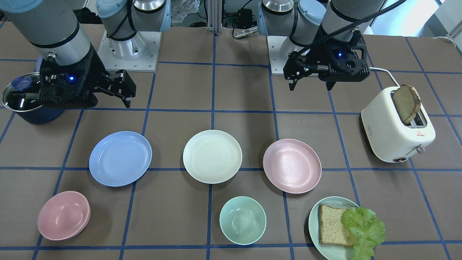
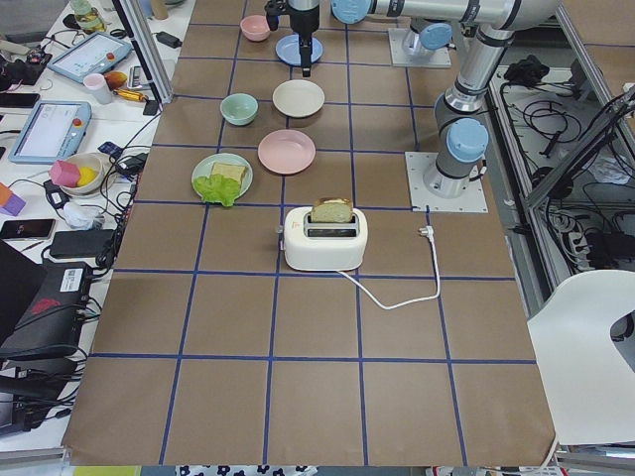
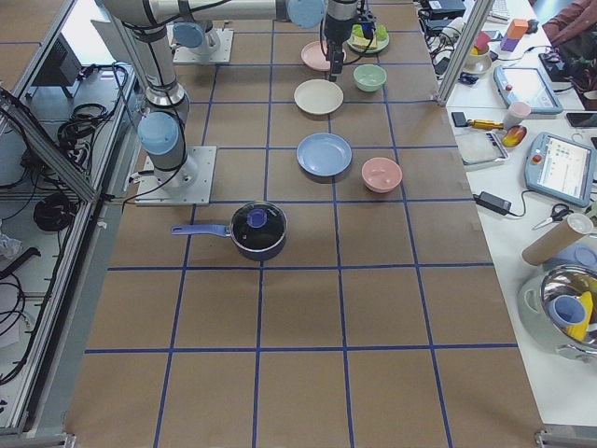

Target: Stack three plates with pink and blue

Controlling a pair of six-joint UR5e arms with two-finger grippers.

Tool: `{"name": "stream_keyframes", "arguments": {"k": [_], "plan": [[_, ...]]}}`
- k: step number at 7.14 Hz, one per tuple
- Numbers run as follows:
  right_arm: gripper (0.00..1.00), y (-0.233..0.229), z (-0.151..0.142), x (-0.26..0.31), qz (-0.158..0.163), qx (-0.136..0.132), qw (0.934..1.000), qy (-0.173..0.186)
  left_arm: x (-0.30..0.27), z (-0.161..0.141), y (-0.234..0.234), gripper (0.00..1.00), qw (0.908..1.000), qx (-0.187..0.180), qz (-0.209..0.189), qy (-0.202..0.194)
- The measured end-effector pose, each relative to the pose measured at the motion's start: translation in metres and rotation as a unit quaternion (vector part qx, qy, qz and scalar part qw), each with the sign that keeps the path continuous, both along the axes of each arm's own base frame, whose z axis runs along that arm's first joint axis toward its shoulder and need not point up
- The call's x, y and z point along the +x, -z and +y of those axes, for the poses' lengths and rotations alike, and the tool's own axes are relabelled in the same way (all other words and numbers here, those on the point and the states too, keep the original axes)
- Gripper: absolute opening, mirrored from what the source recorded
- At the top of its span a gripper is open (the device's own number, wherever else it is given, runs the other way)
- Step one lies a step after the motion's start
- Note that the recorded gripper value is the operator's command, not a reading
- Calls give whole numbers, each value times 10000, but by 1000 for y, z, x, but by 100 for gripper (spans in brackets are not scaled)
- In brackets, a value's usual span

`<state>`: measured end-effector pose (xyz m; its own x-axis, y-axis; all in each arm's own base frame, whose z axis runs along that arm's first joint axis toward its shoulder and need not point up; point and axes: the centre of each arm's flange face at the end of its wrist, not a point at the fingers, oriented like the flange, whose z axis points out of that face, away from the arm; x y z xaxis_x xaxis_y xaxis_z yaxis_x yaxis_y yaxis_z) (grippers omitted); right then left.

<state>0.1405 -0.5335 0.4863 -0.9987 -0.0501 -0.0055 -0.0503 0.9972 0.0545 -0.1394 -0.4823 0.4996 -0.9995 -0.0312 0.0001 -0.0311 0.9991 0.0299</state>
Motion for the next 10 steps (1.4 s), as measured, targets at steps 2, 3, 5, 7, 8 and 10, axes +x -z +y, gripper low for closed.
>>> {"name": "stream_keyframes", "arguments": {"k": [2,3,5,7,8,10], "plan": [[100,0,0,0,3,0,10000,3,0,0,-1,100,10000,-3,22,-14],[100,0,0,-1,4,-1,10000,5,0,0,-1,100,10000,-6,18,-35],[100,0,0,-1,3,0,10000,8,0,-3,3,100,9999,14,3,-109],[100,0,0,-1,10,2,10000,7,-1,-6,10,100,9999,75,9,-136],[100,0,0,-1,10,3,10000,7,-1,-7,12,100,9999,89,14,-126],[100,0,-1,-2,7,-4,10000,15,-2,-7,13,100,9999,75,33,-128]]}}
